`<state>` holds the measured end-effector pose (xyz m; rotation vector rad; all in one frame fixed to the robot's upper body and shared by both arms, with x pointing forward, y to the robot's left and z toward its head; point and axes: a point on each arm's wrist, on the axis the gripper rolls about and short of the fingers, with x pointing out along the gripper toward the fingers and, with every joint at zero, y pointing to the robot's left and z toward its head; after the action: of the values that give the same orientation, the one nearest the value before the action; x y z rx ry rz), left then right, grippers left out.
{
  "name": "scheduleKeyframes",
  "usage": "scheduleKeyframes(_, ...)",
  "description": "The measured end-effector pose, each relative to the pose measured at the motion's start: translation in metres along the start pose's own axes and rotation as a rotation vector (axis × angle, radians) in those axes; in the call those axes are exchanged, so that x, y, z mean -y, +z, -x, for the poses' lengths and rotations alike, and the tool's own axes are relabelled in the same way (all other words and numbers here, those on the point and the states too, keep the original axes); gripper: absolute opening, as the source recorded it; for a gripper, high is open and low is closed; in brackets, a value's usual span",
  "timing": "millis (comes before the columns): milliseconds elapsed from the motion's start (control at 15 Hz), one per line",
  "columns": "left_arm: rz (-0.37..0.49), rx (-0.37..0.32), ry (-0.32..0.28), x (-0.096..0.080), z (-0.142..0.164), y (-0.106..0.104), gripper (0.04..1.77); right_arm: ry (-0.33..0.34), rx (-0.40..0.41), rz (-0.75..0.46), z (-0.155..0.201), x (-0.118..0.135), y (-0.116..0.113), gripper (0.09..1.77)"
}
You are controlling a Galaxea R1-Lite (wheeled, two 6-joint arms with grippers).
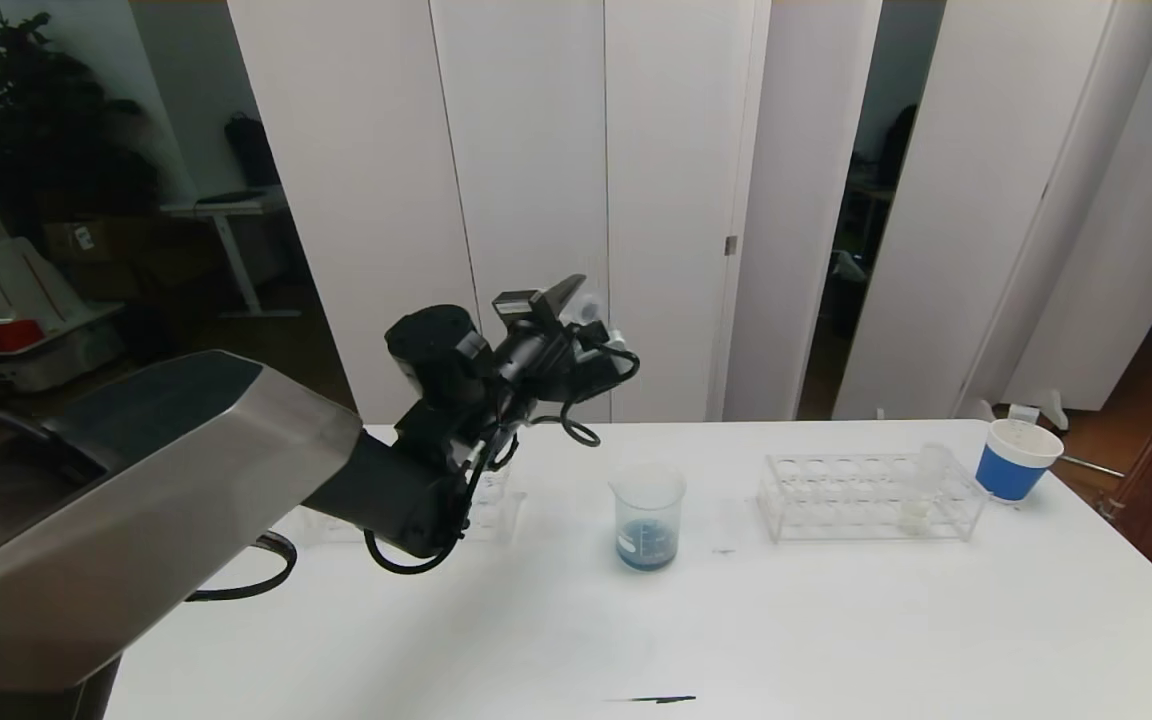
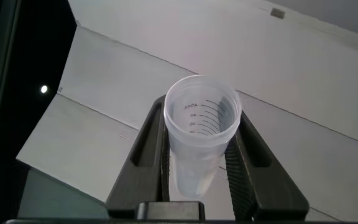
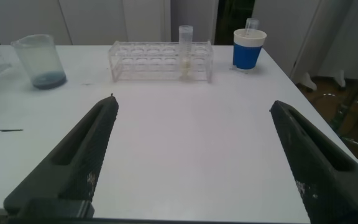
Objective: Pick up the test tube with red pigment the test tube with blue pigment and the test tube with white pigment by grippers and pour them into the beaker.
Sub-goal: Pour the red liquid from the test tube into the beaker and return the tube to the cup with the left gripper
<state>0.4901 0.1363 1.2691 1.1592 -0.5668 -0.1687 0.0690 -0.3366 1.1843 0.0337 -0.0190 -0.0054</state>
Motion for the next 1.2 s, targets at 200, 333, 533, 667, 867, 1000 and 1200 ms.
scheduleKeyframes(200,0.167,-0.221,0.068,-0.027,0.007,0.003,0.60,0.000,0.000,0.000,0.000,0.000,0.000,1.75)
scheduleKeyframes(333,0.311,-0.392,0.080,-0.039,0.015,0.001,0.60,0.000,0.000,0.000,0.000,0.000,0.000,1.75)
scheduleKeyframes(533,0.497,-0.574,0.102,-0.052,0.032,-0.006,0.60,0.000,0.000,0.000,0.000,0.000,0.000,1.75)
scheduleKeyframes(667,0.599,-0.633,0.103,-0.056,0.042,-0.012,0.60,0.000,0.000,0.000,0.000,0.000,0.000,1.75)
scheduleKeyframes(867,0.717,-0.765,0.074,-0.054,0.058,-0.022,0.60,0.000,0.000,0.000,0.000,0.000,0.000,1.75)
scheduleKeyframes(1000,0.748,-0.870,0.089,-0.053,0.073,-0.030,0.60,0.000,0.000,0.000,0.000,0.000,0.000,1.75)
scheduleKeyframes(1200,0.745,-0.940,0.118,-0.055,0.093,-0.037,0.60,0.000,0.000,0.000,0.000,0.000,0.000,1.75)
